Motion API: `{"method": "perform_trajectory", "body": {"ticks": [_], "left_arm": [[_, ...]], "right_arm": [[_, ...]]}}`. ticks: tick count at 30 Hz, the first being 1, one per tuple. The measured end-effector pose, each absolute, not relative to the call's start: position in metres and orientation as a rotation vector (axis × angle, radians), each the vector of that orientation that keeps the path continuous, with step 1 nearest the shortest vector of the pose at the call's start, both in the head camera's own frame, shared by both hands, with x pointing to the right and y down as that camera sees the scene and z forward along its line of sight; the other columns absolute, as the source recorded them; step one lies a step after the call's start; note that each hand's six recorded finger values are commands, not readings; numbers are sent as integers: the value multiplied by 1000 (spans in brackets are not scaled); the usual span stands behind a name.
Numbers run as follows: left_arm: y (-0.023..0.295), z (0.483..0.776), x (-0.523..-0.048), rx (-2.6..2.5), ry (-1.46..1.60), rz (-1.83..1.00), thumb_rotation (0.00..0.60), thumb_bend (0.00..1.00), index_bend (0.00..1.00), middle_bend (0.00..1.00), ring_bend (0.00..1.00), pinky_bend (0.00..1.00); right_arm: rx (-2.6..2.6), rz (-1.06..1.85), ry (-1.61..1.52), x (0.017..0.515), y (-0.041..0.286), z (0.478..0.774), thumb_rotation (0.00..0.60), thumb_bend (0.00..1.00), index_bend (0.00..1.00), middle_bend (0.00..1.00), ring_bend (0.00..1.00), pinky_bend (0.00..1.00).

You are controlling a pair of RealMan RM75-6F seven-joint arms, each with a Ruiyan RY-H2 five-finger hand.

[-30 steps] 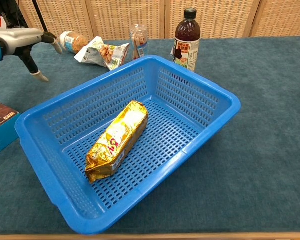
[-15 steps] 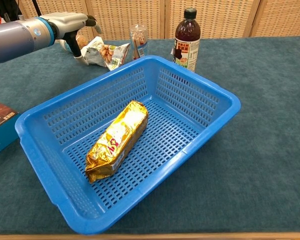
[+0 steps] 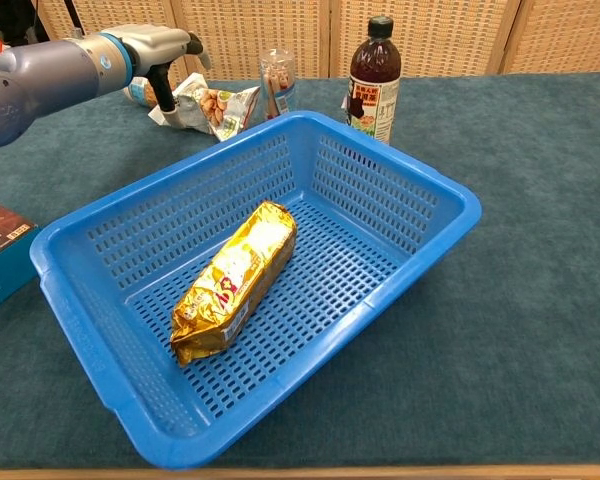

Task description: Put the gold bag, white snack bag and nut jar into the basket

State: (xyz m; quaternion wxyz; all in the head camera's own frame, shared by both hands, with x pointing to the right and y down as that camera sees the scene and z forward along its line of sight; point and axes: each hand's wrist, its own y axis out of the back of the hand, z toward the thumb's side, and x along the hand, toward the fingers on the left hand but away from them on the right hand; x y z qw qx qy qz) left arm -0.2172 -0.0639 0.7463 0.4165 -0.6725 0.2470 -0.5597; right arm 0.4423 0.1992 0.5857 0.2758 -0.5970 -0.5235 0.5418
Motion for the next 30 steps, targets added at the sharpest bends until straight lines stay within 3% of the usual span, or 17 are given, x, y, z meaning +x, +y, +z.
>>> {"method": "perform_trajectory", "body": {"ticks": [7,10,15,26,30], "left_arm": [[-59,758,-208,-1675,586,-1449,600,152,230,3,20,91],[-55,762,-206,-1654,565,-1459,600,170,336,76,89,114],[-49,766,-208,-1597,544,-1470,600,206,533,226,237,238],[-48,761,-214,-1534,576,-1451,600,268,765,431,446,381],[-51,755,-216,-1512,604,-1421,600,282,798,456,468,389]], "right_arm": [[-1604,1473,-1402,445,199,587,600,156,93,0,0,282],[-1602,1475,-1402,445,199,587,600,156,93,0,0,282],[-1601,1468,-1403,445,199,586,600,156,93,0,0,282],[-1604,1463,-1404,444,199,585,600,156,92,0,0,282],[-1607,1464,-1405,444,199,585,600,156,93,0,0,282]]}}
